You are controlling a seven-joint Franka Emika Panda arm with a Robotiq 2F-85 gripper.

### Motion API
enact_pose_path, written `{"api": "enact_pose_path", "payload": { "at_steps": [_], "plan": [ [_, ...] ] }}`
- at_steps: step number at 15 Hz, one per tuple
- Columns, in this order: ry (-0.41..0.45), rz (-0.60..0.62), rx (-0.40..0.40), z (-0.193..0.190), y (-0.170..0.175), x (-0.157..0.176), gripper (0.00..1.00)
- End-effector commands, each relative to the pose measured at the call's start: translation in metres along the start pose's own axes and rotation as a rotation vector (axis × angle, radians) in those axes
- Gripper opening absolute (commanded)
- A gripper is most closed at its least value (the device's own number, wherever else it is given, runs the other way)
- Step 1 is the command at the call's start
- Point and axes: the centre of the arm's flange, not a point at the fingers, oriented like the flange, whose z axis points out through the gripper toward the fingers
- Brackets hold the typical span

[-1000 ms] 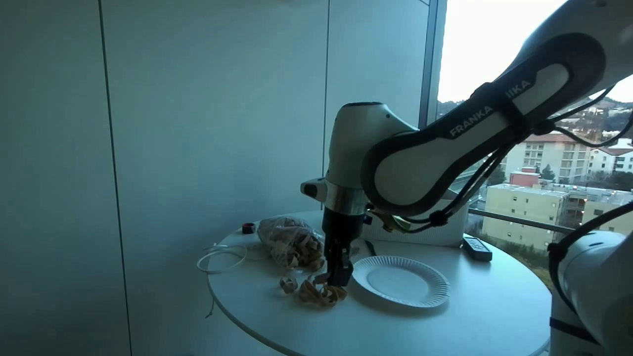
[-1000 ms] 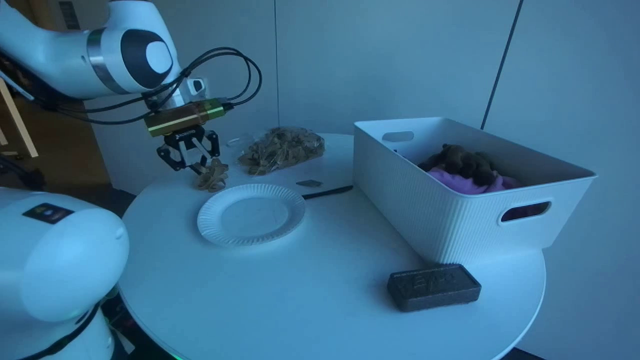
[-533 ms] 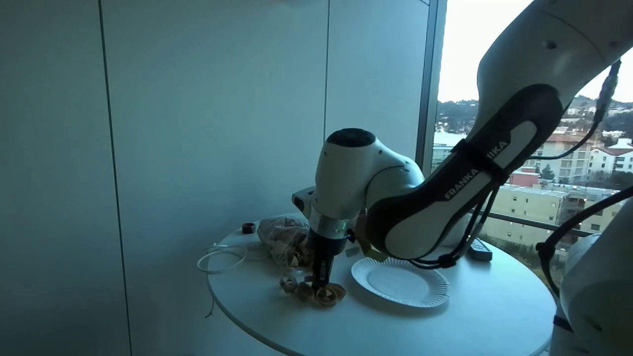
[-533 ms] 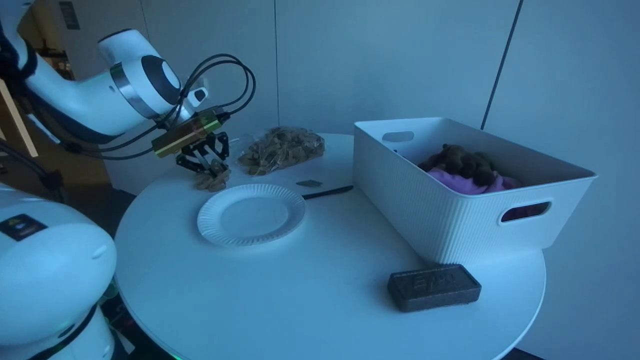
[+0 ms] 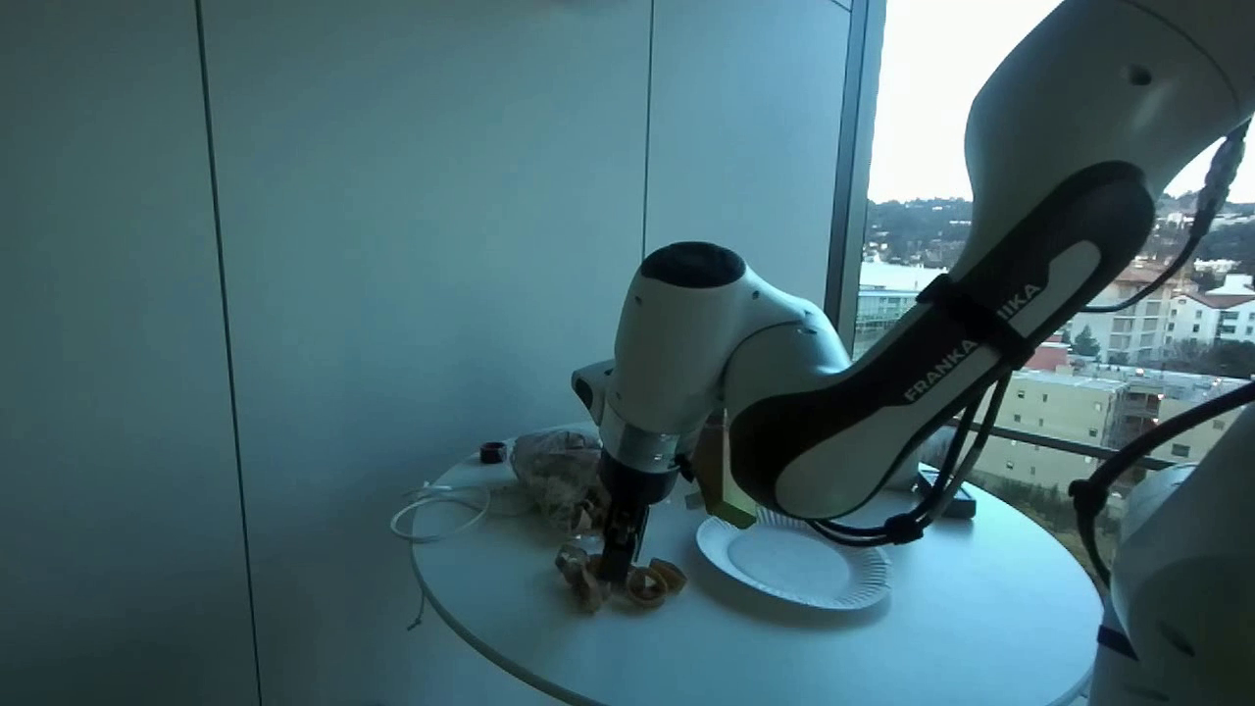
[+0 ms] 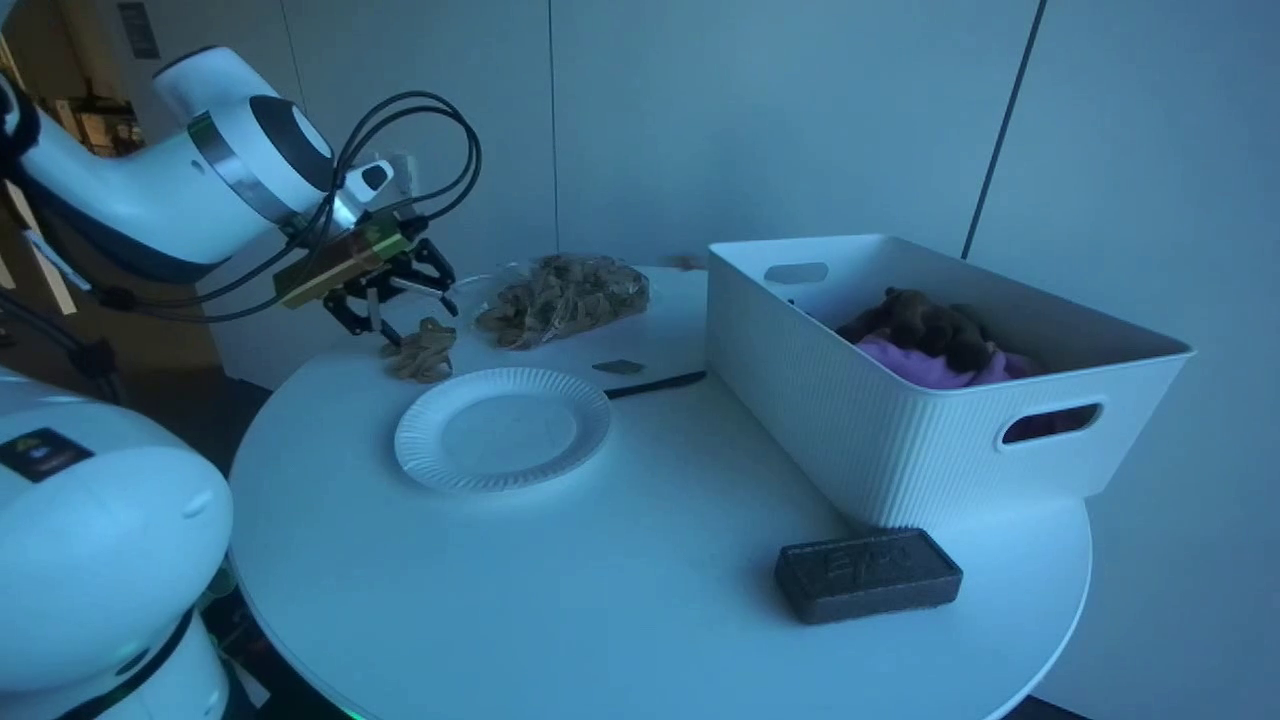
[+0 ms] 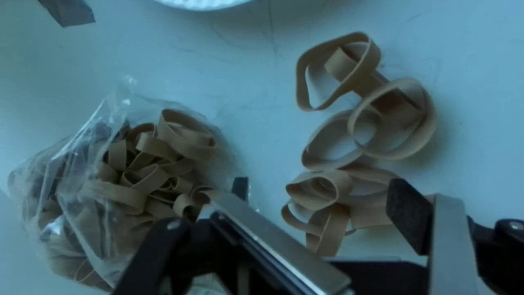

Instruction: Remove the rubber bands from the plate

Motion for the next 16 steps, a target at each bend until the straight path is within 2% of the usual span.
{"api": "enact_pose_path", "payload": {
  "at_steps": [1,4,6,7,9,12,14,16],
  "plan": [
    [0.042,0.042,-0.053,-0.032,0.003,-0.018,1.0],
    [0.056,0.108,-0.044,-0.038,0.017,-0.022,1.0],
    [0.041,0.167,-0.004,-0.043,0.031,-0.029,0.99],
    [0.017,0.212,0.026,-0.046,0.039,-0.034,1.0],
    [-0.057,0.271,0.167,-0.054,0.053,-0.049,1.0],
    [-0.189,0.372,0.321,-0.059,0.067,-0.075,1.0],
    [-0.256,0.492,0.339,-0.06,0.076,-0.094,1.0],
    [-0.288,0.595,0.329,-0.063,0.087,-0.111,1.0]
  ]
}}
